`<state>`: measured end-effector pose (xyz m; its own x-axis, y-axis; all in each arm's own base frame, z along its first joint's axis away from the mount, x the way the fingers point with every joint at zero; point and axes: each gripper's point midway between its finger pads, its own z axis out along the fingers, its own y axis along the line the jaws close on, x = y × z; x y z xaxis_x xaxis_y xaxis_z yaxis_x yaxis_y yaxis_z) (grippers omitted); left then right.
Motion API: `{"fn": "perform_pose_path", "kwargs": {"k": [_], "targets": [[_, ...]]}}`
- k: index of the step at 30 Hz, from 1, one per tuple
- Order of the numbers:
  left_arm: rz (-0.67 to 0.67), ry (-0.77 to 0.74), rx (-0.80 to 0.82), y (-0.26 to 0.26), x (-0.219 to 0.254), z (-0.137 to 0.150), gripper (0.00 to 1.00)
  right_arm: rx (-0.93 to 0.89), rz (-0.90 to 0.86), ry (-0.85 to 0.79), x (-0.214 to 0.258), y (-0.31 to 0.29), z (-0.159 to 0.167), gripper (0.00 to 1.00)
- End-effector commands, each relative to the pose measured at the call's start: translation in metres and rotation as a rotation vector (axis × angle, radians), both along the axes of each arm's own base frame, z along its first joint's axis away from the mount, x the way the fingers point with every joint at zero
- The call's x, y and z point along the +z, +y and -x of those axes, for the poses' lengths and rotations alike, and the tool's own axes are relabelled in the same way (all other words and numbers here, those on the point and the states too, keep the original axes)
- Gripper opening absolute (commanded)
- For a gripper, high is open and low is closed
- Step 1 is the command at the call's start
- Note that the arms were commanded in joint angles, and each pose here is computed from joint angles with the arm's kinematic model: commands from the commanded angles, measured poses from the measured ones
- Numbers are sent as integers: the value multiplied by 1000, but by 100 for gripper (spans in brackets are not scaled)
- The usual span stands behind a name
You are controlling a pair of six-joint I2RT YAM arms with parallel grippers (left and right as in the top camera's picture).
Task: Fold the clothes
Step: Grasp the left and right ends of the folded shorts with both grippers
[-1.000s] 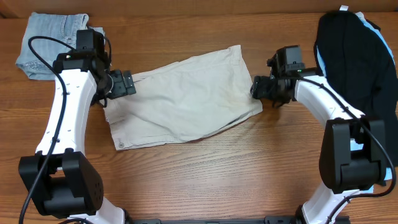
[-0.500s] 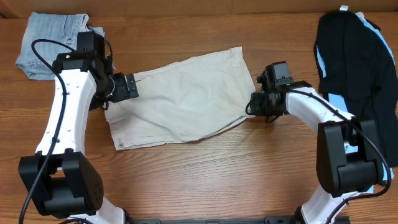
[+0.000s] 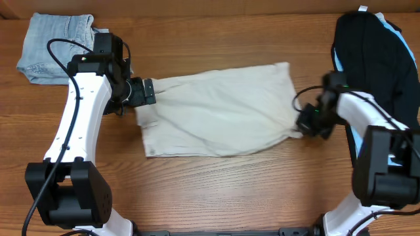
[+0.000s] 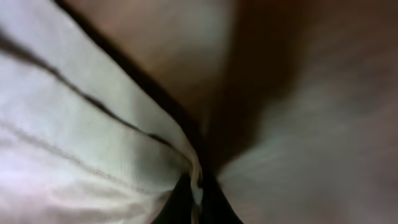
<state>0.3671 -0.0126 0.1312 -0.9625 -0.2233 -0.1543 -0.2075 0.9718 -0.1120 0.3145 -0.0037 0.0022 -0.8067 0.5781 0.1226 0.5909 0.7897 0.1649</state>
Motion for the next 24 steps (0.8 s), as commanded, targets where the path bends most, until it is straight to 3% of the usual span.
{"fn": "perform_pose_path", "kwargs": {"k": [1,6,9,11,13,16,24], "targets": [[6,50,-39,-6,-14,13,100,-75,46,69,3,-17,20,4],[4,118,-62,-6,-41,33,100,-45,26,16,23,-13,18,6],[-3,101,-128,-6,-58,33,100,51,-35,-107,54,-2,6,26],[5,63,-169,-8,-69,28,100,94,-32,-169,80,-1,1,50],[22,16,-207,-13,-79,22,100,131,-17,-223,105,-2,-2,66],[54,-38,-234,-20,-88,15,100,186,12,-293,137,-4,-5,75],[95,-109,-249,-29,-112,9,100,225,63,-418,181,-8,-17,79]]}}
